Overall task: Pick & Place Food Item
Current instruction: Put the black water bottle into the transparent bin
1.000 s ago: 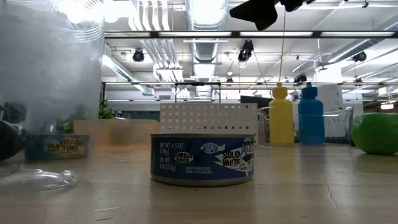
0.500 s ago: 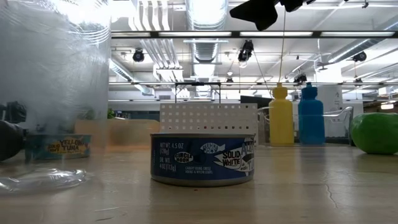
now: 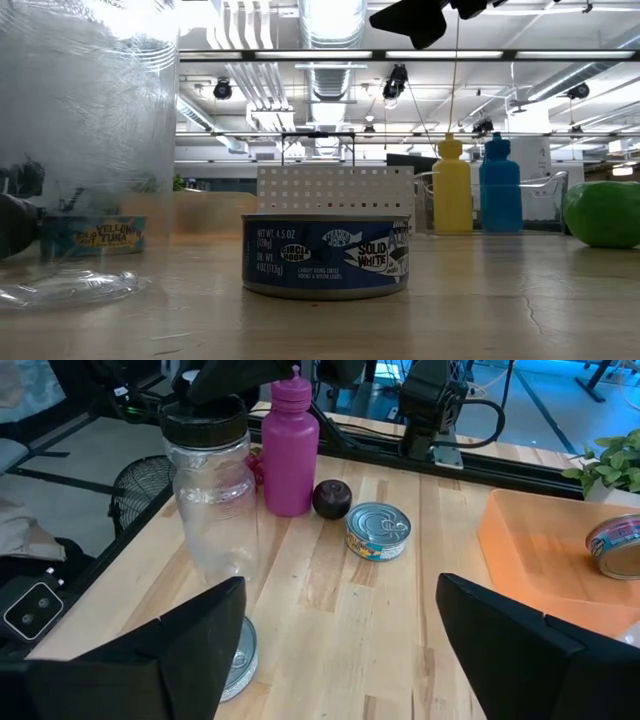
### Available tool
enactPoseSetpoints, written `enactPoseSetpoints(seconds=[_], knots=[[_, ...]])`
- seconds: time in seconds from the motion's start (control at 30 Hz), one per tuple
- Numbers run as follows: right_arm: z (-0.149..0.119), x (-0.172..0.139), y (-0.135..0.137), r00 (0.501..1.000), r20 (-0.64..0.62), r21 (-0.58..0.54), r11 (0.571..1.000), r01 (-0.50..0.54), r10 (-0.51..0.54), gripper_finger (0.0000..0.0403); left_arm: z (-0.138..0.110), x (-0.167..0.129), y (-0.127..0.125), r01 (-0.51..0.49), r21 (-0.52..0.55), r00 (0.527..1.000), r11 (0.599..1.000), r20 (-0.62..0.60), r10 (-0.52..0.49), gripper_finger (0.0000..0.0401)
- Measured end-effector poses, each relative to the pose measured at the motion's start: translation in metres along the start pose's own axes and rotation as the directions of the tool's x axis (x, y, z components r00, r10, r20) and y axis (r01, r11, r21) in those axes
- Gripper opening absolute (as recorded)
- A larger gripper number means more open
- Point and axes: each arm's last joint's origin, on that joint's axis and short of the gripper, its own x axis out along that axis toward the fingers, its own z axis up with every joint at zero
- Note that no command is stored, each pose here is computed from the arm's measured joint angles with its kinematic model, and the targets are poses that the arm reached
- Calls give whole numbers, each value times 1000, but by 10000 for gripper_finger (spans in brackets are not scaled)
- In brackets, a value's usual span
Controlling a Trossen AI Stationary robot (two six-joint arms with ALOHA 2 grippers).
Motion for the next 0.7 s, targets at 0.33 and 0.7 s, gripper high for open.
enactPoseSetpoints(seconds=[0.33,0.7], knots=[[1,-1,0,1000,5,-3,1000,0,0,338,2,-4,0,-3,0,1000,1000,7,3,73],[10,-27,0,999,32,-3,1000,1,-1,323,10,-23,18,-72,-30,995,997,63,74,73]])
